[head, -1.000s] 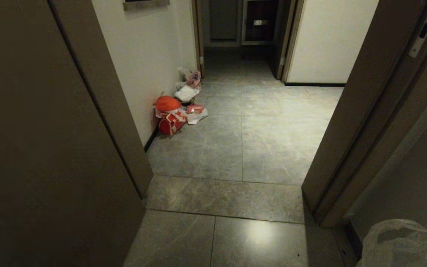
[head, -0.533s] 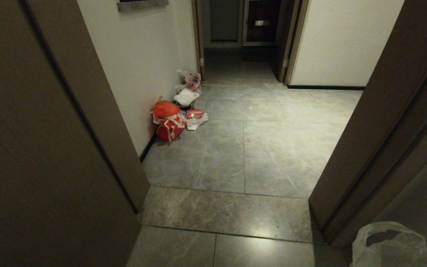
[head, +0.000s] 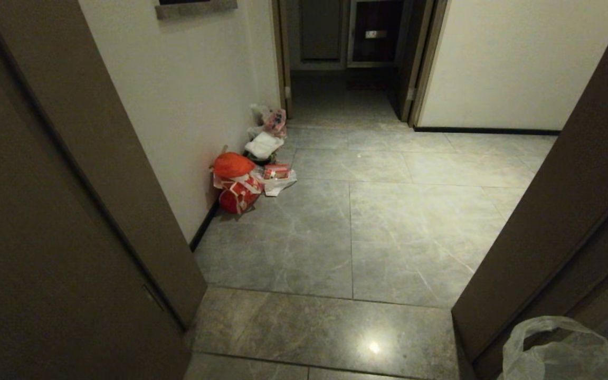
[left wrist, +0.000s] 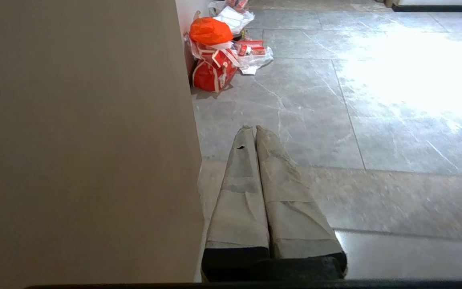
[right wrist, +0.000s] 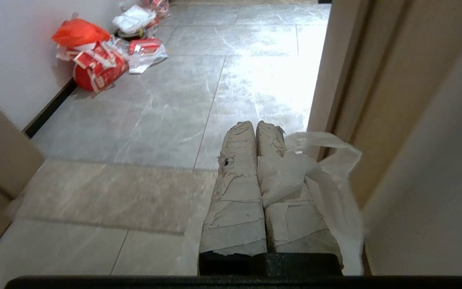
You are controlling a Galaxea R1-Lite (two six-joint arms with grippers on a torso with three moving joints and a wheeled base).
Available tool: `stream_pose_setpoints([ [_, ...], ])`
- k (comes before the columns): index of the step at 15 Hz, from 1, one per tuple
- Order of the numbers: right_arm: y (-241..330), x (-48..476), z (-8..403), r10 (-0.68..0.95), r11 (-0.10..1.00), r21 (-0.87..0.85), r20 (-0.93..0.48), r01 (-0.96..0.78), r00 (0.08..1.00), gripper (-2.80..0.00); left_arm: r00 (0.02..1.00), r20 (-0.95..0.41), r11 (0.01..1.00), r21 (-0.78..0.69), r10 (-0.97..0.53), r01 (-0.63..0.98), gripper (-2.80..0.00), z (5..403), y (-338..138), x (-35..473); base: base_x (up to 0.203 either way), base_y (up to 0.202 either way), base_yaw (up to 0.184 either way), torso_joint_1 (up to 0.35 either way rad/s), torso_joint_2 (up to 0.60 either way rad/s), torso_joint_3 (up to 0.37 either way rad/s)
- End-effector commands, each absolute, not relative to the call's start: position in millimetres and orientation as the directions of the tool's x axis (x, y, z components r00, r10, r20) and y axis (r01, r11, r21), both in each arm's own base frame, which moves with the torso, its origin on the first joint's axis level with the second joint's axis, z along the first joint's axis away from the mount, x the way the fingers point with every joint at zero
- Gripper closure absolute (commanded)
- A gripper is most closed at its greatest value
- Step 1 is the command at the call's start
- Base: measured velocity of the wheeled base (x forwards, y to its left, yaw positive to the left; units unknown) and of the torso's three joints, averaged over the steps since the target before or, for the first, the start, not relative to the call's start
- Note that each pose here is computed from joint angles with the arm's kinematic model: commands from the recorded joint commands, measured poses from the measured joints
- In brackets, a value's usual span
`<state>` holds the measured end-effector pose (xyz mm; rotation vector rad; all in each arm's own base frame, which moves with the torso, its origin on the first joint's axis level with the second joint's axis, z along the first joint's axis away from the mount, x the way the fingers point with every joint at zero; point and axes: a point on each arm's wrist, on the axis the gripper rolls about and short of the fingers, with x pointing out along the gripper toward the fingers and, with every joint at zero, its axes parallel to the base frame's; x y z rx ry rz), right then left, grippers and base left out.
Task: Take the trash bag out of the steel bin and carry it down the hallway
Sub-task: Put the trash bag at the door
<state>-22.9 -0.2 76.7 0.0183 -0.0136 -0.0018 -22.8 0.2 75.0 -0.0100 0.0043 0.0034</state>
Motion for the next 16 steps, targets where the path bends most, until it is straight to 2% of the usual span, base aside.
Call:
stream_pose_setpoints([
  [1,-0.2,-22.7,75.9,-0.003,1.000,0.018,0.011,0.003,1.000,0.00,1.000,-0.006,1.000,-0.011,0.003,-0.003,0.00,74.6,0.2,-22.7,0.191,0.000,-0.002,0.001,0.01,0.002],
  [16,-0.2,-22.7,75.9,-0.003,1.000,0.018,0.011,0.003,1.000,0.00,1.000,-0.005,1.000,-0.011,0.005,-0.005,0.00,75.0,0.2,-22.8,0.193,0.000,0.001,0.004,0.00,0.003],
])
